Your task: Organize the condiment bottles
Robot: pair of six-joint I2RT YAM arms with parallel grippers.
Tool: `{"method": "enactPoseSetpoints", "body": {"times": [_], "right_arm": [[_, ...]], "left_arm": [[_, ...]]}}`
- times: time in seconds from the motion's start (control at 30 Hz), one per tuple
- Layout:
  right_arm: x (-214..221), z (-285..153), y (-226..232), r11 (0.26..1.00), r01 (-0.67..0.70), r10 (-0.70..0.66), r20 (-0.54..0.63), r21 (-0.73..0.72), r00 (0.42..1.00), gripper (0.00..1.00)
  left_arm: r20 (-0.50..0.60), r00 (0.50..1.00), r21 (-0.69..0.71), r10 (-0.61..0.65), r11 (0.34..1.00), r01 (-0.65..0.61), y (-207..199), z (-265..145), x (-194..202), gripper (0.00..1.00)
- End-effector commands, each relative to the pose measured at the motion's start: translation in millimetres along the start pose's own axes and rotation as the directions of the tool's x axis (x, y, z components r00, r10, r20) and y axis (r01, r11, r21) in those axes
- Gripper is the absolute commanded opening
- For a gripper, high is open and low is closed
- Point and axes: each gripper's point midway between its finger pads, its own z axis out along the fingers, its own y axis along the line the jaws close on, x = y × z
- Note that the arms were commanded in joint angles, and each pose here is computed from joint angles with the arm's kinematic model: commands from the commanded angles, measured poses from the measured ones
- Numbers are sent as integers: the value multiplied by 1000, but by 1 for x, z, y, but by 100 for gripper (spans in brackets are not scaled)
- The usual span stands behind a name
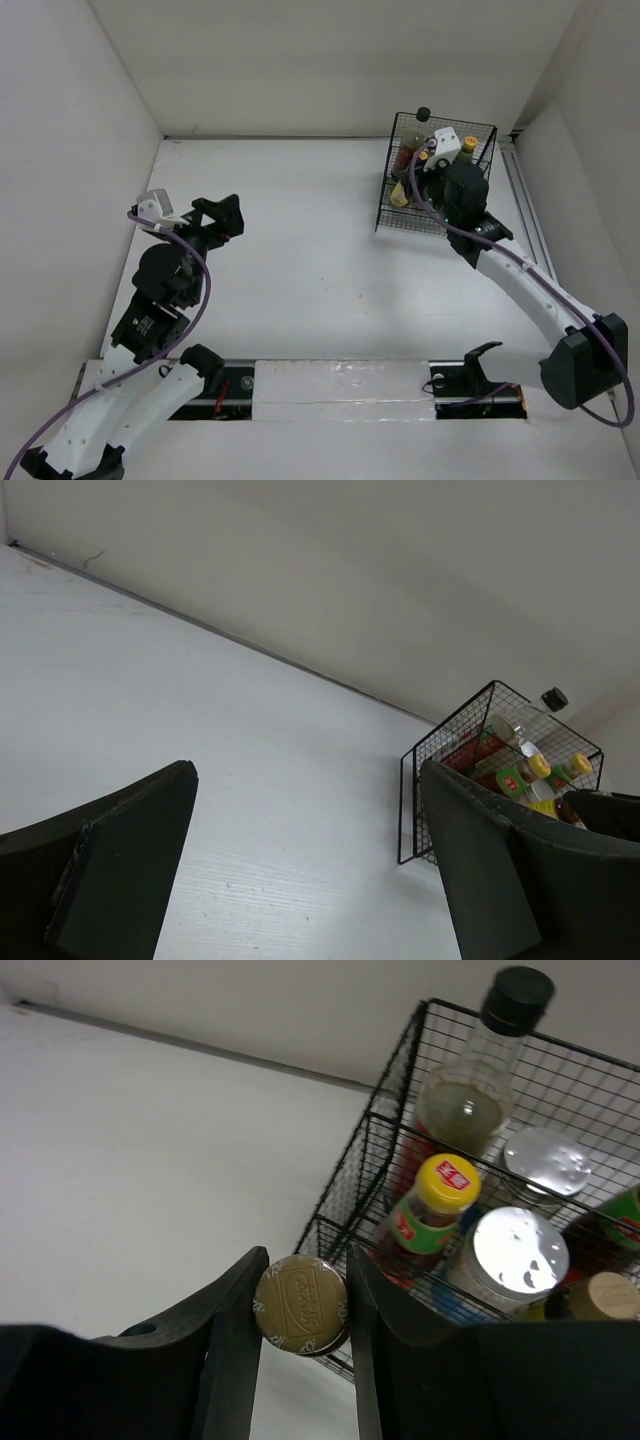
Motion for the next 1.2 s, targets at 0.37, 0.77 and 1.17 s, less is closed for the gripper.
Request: {"method": "enactPoseSetpoints", "body": {"times": [0.37, 0.77, 1.17], "right_arm": [[-3, 38, -42, 997, -37, 36, 22, 62, 999, 19], [74, 63, -39, 998, -41, 47, -151, 41, 987, 20], [83, 63, -42, 997, -62, 71, -178, 55, 981, 56]], "left_arm": [[7, 1000, 9, 8, 1000, -8, -6, 7, -1, 90], [-13, 1000, 9, 28, 1000, -28, -6, 11, 5, 91], [-38, 999, 20, 38, 999, -37, -10, 13, 10, 94]]}}
